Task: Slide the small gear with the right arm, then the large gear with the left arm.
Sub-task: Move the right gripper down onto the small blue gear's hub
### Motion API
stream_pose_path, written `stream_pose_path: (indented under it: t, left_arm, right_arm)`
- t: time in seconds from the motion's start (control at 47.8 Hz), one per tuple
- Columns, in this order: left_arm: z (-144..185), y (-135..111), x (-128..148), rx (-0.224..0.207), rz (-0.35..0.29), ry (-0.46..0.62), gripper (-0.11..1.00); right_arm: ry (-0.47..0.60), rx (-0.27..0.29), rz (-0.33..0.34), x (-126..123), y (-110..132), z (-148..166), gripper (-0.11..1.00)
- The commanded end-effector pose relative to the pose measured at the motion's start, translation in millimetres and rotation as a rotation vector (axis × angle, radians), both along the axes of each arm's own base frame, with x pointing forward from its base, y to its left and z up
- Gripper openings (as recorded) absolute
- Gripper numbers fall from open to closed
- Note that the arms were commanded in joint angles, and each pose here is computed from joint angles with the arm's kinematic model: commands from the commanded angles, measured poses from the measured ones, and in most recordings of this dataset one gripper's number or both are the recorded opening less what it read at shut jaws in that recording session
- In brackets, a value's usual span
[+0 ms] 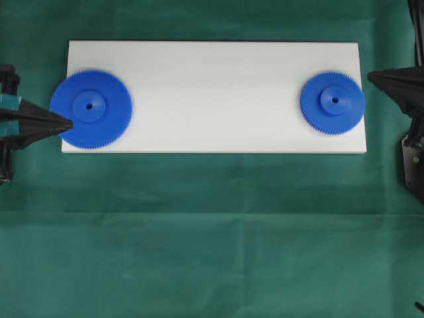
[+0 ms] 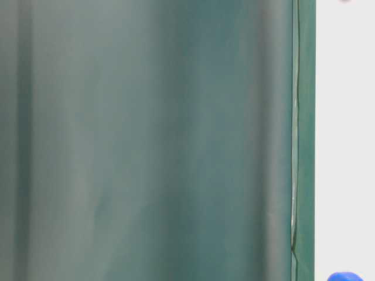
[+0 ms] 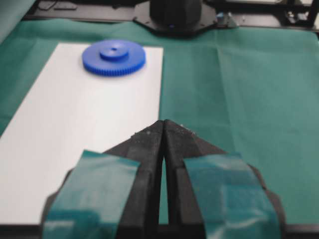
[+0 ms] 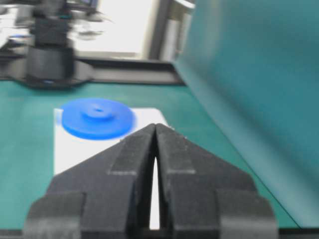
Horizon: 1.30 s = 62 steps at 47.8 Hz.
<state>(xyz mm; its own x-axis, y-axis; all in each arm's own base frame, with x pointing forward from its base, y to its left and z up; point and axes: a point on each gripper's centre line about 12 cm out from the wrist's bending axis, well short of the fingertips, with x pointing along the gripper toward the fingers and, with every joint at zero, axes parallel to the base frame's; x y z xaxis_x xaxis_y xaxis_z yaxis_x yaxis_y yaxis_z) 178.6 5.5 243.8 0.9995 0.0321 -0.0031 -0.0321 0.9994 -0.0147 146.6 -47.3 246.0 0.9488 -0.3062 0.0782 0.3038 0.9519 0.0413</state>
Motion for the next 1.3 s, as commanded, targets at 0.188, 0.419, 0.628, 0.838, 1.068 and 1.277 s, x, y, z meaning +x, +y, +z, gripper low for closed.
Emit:
stream_pose_path:
  t: [0.188,0.419,0.628,0.838,1.068,1.277]
  left_arm:
    - [4,1,-6,-0.005,0.006,-0.04,0.0]
    - [2,1,-7,-0.006,0.007,-0.037,0.0]
    - [2,1,-6,-0.006,0.007,-0.034,0.0]
    - [2,1,-5,-0.006,0.007,-0.032,0.0]
    - [1,1,-6,-0.007,0.007,-0.029,0.0]
    - [1,1,-6,-0.007,0.007,-0.029,0.0]
  right_arm:
    - [0.127,0.119,-0.062,4,-12,-13,0.5]
    - [0.327,0.298,-0.09,9,-15,-39,0.5]
    - [0.451,0.457,-0.137,8,-16,-58,0.5]
    - [0.468,0.475,-0.165,5,-19,-62,0.5]
    - [0.501,0.492,-0.21,2,-25,-72,0.5]
    - [0.53,0.505,-0.22,8,-29,-82,0.5]
